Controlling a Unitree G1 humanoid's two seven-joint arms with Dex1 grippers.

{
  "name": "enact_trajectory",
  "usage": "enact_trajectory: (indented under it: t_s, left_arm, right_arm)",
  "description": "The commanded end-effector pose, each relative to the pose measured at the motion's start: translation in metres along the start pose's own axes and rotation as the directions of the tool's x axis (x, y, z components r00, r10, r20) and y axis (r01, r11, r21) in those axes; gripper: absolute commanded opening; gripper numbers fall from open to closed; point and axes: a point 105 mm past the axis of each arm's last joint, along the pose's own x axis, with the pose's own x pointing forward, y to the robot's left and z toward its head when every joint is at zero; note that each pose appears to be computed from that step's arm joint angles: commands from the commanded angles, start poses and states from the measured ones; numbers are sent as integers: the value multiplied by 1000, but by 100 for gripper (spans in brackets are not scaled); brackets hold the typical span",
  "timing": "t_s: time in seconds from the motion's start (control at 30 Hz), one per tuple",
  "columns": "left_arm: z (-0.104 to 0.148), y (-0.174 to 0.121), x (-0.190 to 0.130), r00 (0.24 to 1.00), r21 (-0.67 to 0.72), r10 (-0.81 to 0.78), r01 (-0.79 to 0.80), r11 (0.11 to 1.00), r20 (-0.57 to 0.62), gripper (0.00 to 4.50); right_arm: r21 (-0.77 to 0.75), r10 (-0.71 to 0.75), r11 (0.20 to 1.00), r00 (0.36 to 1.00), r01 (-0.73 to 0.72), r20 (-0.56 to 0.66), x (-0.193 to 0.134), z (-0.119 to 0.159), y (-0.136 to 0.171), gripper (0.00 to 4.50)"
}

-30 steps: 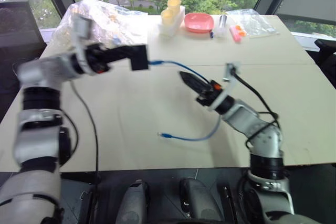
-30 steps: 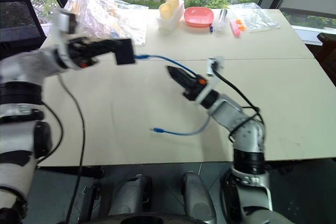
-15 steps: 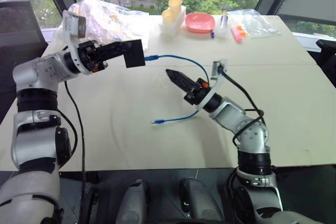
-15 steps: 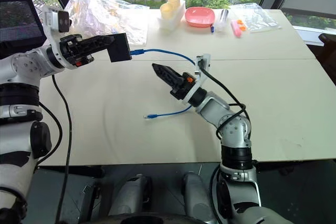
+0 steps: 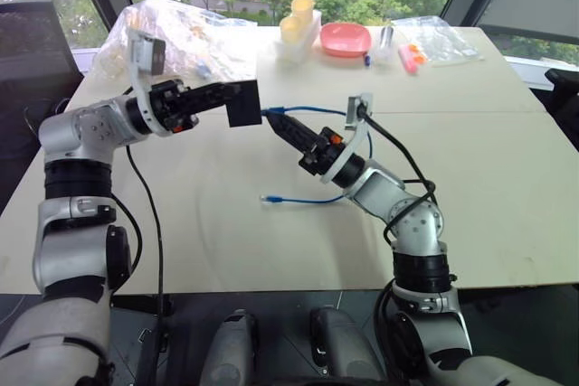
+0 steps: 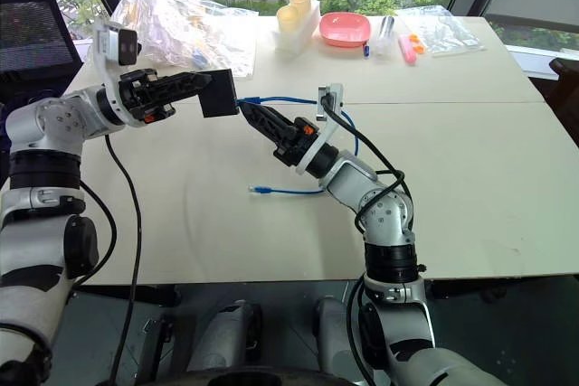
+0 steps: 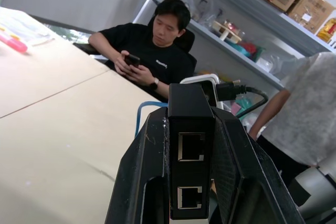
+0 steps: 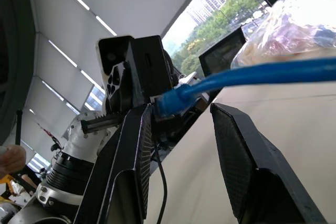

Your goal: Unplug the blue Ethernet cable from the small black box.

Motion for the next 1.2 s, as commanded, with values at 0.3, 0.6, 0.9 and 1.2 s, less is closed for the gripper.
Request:
enact_trajectory:
  t_s: [0.3, 0.6, 0.9, 1.2]
  left_arm:
    - [7, -9, 4, 999, 28, -37, 37, 999, 6, 51]
    - [7, -9, 4, 999, 25, -31, 31, 999, 8, 51]
    - [20, -6, -3, 999, 53, 6, -8, 999, 49, 51]
    - [38, -7, -18, 992, 73, 41, -50, 996, 117, 51]
  right_arm:
    - [-15, 55, 998, 998, -55, 20, 5, 5, 13, 183]
    - [-10, 94, 996, 995, -94, 16, 8, 3, 18, 1]
    - [-15, -4, 1000, 997, 5, 79, -4, 20, -2, 1]
    - [45, -208, 978, 951, 203, 230, -70, 65, -43, 1]
